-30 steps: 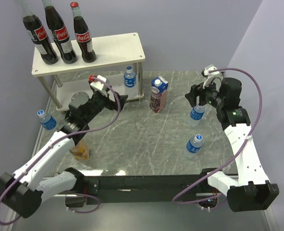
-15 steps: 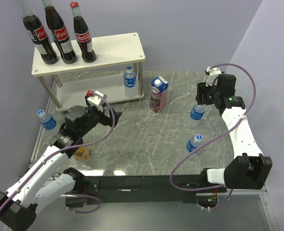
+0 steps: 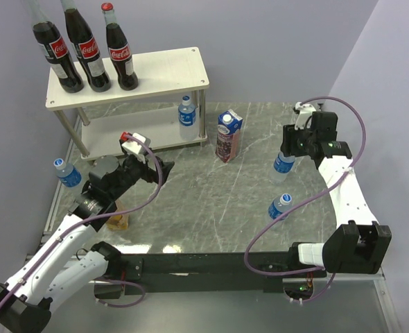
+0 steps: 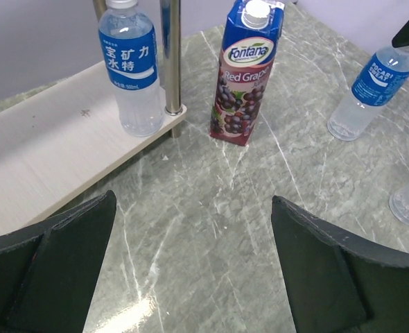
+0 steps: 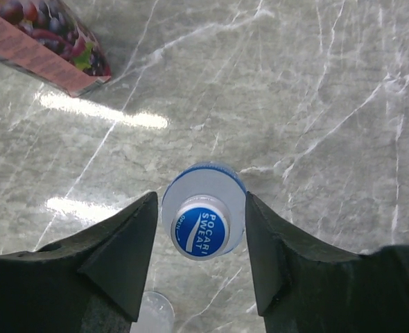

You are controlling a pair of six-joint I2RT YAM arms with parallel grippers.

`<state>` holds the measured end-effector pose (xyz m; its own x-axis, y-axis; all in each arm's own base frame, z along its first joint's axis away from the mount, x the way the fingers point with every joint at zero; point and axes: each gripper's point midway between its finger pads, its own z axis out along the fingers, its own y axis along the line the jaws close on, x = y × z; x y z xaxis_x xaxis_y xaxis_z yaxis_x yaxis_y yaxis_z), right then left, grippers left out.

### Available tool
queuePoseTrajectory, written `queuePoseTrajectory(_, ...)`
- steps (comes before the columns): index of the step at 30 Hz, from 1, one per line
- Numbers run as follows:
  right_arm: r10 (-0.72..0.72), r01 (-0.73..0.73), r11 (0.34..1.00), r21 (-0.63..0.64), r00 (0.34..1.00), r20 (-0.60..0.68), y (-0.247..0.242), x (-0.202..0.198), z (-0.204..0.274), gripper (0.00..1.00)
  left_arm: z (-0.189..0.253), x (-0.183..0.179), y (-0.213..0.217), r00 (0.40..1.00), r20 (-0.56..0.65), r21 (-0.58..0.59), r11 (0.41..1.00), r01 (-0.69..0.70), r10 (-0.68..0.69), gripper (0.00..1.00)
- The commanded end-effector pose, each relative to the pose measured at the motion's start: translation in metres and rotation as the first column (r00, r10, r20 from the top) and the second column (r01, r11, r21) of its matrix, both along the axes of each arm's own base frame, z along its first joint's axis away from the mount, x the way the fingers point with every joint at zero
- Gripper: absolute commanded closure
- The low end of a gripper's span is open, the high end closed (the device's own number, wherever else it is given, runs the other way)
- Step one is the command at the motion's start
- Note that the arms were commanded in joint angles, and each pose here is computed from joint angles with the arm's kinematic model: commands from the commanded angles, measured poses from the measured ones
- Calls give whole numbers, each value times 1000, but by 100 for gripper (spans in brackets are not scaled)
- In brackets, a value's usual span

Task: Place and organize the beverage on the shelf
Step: Pick up the drink from the center of the board.

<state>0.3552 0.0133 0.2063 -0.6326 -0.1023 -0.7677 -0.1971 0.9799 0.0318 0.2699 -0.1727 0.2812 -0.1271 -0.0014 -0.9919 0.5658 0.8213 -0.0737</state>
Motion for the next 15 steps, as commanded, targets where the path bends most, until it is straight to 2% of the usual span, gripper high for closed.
queuePoseTrajectory(1, 9, -9, 1000, 7, 1000, 17, 2, -5, 4, 41, 9, -3, -7, 999, 34, -10, 999, 42, -42, 1)
queuePoseTrajectory(9, 27, -27, 1000, 15, 1000, 1, 5, -10, -2, 54, 13, -5, -5, 998, 48, -41, 999, 34, -32, 0)
queuePoseTrajectory(12, 33, -34, 999, 15, 999, 6, 6, -10, 2, 77, 11, -9, -13, 996, 39, -47, 996, 80, -79, 1)
queuePoseTrajectory(13, 35, -35, 999, 13, 999, 17, 6, -10, 6, 93, 13, -9, -16, 994, 52, -58, 994, 96, -93, 1)
queuePoseTrajectory(14, 37, -37, 999, 11, 999, 30, 6, -10, 10, 99, 13, -10, -18, 992, 55, -60, 992, 113, -110, 0)
queuePoseTrajectory(15, 40, -41, 999, 12, 998, 54, 7, -12, 19, 100, 11, -14, -25, 986, 57, -57, 986, 157, -154, 1)
